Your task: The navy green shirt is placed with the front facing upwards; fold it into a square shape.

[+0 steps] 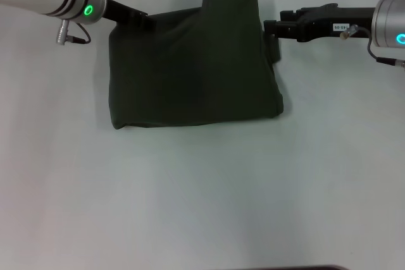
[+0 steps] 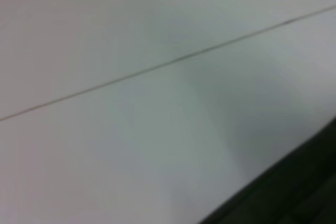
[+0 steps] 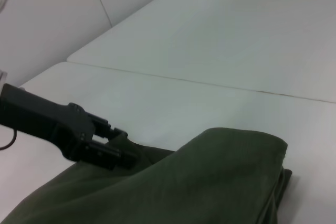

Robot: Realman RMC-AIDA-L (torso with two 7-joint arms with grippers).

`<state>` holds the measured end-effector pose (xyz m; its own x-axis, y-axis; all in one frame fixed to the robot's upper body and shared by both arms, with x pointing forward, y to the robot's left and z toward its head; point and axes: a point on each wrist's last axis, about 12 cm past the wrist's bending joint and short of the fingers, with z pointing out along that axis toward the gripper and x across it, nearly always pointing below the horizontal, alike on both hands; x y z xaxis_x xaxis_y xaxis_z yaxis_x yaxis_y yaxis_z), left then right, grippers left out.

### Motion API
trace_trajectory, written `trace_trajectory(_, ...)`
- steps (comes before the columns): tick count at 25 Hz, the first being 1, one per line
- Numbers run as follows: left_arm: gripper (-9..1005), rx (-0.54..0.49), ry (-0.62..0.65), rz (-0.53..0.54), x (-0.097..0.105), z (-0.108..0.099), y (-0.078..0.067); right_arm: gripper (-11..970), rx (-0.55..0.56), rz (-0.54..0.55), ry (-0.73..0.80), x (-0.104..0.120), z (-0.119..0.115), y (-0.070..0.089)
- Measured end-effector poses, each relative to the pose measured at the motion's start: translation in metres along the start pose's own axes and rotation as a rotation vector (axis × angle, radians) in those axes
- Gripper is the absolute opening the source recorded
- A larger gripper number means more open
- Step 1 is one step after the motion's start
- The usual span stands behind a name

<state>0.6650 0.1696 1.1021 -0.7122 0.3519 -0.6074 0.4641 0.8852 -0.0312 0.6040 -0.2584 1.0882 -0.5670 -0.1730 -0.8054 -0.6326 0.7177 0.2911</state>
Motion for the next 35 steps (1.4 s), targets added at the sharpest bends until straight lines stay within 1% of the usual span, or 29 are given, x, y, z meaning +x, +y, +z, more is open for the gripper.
trace_trajectory(1,699,0.001,0.008,0.013,0.000,0.001,-0.002,526,0.000,0.000,0.000,0.000,0.000,0.000)
trace_trajectory(4,635,-0.001,0.013,0.026,0.000,0.001,-0.003,526,0.002,0.000,-0.001,0.000,0.000,0.000)
trace_trajectory(12,466,-0.006,0.007,0.021,-0.002,-0.001,0.000,526,0.002,-0.003,-0.002,-0.001,0.000,0.000)
trace_trajectory(19,226,-0.005,0.012,0.019,-0.002,-0.002,0.001,527,0.002,-0.006,-0.004,-0.002,0.000,0.000)
trace_trajectory(20,32,-0.007,0.009,0.017,-0.003,-0.003,0.002,527,0.002,-0.006,-0.004,-0.002,0.000,0.000)
trace_trajectory(28,36,-0.018,-0.017,0.013,-0.008,-0.009,0.006,527,0.001,-0.001,-0.004,-0.002,0.000,0.000)
trace_trajectory(31,47,-0.045,-0.016,0.002,-0.007,-0.011,0.011,526,0.000,-0.001,-0.003,-0.002,0.000,0.000)
trace_trajectory(35,63,-0.100,-0.021,-0.023,-0.004,-0.016,0.022,526,-0.001,0.001,-0.002,-0.001,0.000,0.000)
